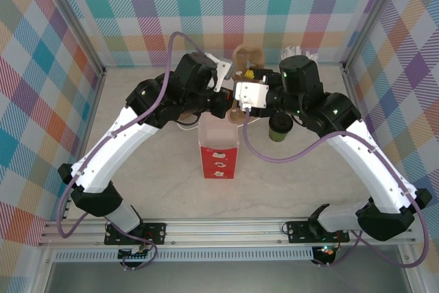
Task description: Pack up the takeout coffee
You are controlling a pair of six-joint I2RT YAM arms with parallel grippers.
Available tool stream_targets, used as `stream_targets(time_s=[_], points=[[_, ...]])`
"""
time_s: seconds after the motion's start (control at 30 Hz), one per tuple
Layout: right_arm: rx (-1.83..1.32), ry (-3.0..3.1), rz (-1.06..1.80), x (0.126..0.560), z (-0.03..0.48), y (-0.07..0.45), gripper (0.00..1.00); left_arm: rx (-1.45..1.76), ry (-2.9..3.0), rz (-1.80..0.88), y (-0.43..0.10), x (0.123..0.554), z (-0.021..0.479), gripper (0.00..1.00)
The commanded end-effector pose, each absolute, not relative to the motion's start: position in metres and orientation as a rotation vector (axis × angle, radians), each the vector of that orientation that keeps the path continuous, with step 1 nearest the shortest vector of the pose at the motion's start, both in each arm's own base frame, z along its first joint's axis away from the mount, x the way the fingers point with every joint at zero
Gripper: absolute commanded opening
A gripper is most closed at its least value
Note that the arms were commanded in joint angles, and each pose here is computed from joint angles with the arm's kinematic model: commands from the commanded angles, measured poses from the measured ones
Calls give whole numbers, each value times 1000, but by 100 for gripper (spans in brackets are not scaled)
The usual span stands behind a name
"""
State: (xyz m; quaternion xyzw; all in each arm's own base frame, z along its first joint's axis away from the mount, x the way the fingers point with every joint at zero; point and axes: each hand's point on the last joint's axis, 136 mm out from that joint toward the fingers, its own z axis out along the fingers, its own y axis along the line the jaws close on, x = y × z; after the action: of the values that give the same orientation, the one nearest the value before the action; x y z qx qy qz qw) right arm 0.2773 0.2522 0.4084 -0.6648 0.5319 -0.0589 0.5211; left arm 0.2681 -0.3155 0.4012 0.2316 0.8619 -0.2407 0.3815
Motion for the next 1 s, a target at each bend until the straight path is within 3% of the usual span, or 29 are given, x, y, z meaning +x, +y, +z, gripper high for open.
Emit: stream_targets(time_s=[0.0, 0.6, 0.97], points=[[-1597, 1294, -99, 278, 406, 253, 68, 640, 2134, -692, -320, 254, 421, 0], [-1586, 1309, 28, 276, 394, 247, 67, 686, 2089, -733, -322, 247, 424, 0], [-1578, 1304, 68, 279, 396, 255, 59, 699, 2109, -725, -327, 249, 415, 0]])
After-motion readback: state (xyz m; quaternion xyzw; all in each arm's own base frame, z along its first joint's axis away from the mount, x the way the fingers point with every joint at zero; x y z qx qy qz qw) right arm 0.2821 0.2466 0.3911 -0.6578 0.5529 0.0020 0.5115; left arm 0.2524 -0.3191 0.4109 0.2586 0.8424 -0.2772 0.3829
